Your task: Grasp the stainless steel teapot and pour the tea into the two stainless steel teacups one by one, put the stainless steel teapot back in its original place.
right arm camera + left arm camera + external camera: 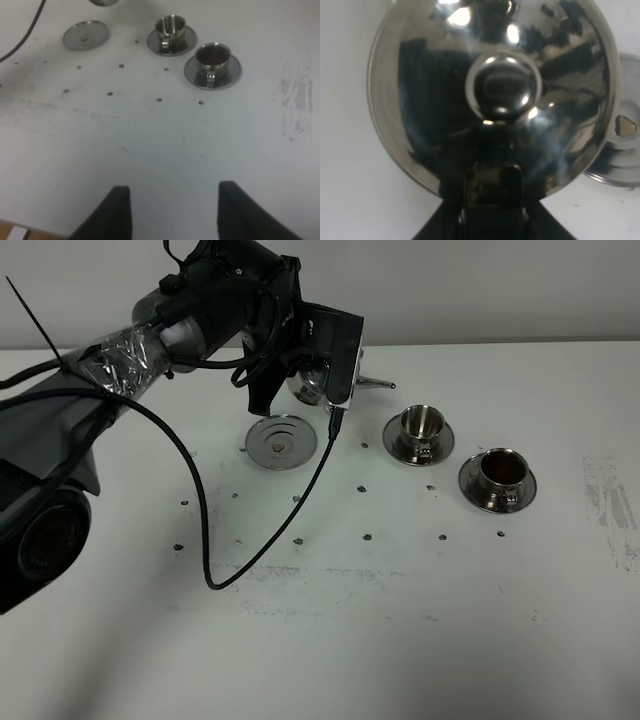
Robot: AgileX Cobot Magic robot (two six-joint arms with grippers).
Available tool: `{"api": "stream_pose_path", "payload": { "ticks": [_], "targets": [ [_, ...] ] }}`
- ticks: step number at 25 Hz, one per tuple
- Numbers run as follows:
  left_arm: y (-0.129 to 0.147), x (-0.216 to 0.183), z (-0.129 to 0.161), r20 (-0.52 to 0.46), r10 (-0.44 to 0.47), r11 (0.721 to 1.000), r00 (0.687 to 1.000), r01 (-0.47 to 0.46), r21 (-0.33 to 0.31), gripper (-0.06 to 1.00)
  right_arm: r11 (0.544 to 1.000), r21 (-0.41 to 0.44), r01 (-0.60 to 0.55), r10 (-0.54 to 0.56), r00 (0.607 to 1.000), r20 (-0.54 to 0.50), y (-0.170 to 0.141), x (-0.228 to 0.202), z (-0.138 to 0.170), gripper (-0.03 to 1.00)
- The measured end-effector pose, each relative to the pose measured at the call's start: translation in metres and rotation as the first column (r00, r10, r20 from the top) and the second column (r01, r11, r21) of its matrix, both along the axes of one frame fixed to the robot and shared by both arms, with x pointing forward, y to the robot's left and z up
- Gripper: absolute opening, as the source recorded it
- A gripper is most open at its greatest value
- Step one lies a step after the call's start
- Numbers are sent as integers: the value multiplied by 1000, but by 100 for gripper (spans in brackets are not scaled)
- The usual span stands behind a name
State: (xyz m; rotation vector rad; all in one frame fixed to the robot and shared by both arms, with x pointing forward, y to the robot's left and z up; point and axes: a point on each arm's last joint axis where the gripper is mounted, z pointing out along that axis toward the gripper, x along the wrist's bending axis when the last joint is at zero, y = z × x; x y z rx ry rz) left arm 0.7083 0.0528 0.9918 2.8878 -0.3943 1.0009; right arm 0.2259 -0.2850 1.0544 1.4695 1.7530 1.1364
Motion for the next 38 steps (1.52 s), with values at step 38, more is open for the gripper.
{"api": "stream_pose_path", "payload": {
  "ticks": [38],
  "targets": [
    [-45,-7,-23,167,-207,964,964,172,205,24,1000,0,0,0,1000,0,0,0,0,39]
  ]
}}
